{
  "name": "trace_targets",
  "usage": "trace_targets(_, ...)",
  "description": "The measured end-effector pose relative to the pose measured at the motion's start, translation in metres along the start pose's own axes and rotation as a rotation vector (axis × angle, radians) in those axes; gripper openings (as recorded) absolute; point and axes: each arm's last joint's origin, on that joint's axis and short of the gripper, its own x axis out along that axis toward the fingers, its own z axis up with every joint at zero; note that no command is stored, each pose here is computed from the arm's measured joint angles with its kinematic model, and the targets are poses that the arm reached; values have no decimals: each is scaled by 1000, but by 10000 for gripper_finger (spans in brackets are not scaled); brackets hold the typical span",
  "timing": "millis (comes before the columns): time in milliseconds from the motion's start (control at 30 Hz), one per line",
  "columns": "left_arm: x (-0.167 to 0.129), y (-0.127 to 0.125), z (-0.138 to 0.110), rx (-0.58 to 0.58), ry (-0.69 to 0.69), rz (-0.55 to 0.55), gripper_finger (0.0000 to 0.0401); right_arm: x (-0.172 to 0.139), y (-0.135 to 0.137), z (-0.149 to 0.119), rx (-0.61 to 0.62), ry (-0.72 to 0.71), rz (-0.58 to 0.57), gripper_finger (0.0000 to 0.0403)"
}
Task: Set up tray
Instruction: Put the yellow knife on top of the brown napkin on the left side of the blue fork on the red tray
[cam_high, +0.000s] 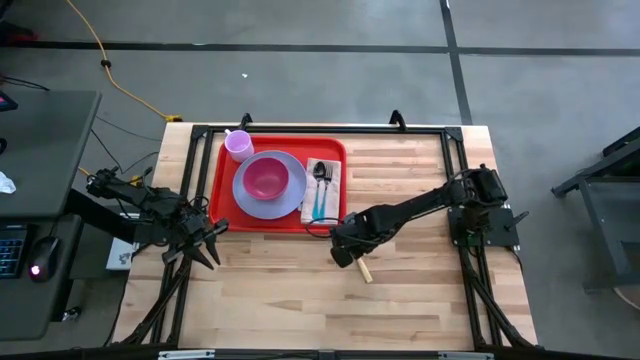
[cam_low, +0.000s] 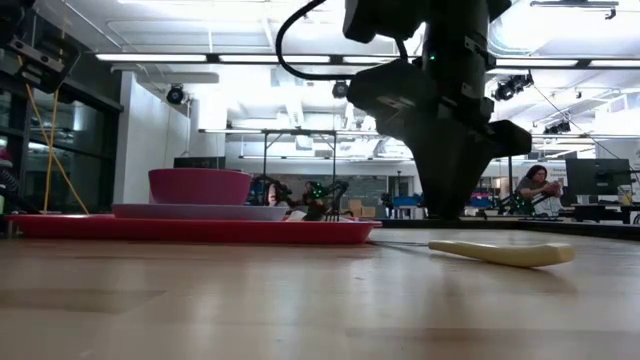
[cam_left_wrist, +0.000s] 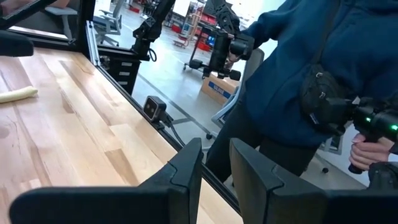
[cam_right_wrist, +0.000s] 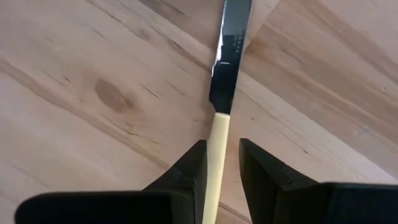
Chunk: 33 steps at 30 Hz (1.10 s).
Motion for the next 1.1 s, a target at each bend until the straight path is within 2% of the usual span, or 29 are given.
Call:
trace_targets(267,0,0,0,0,-3,12,115,0,0,0,6,13,4,78)
trace_targets(733,0,0,0,-1,-2,15,115,0,0,1,-36,-12,-2,166)
trace_targets(933,0,1,0,-1,-2,17,115,1,0,1,-56,-34,-14,172)
trace_targets(1100,0,1,0,33,-3,17,115,12,0,1,-72,2,-30,165)
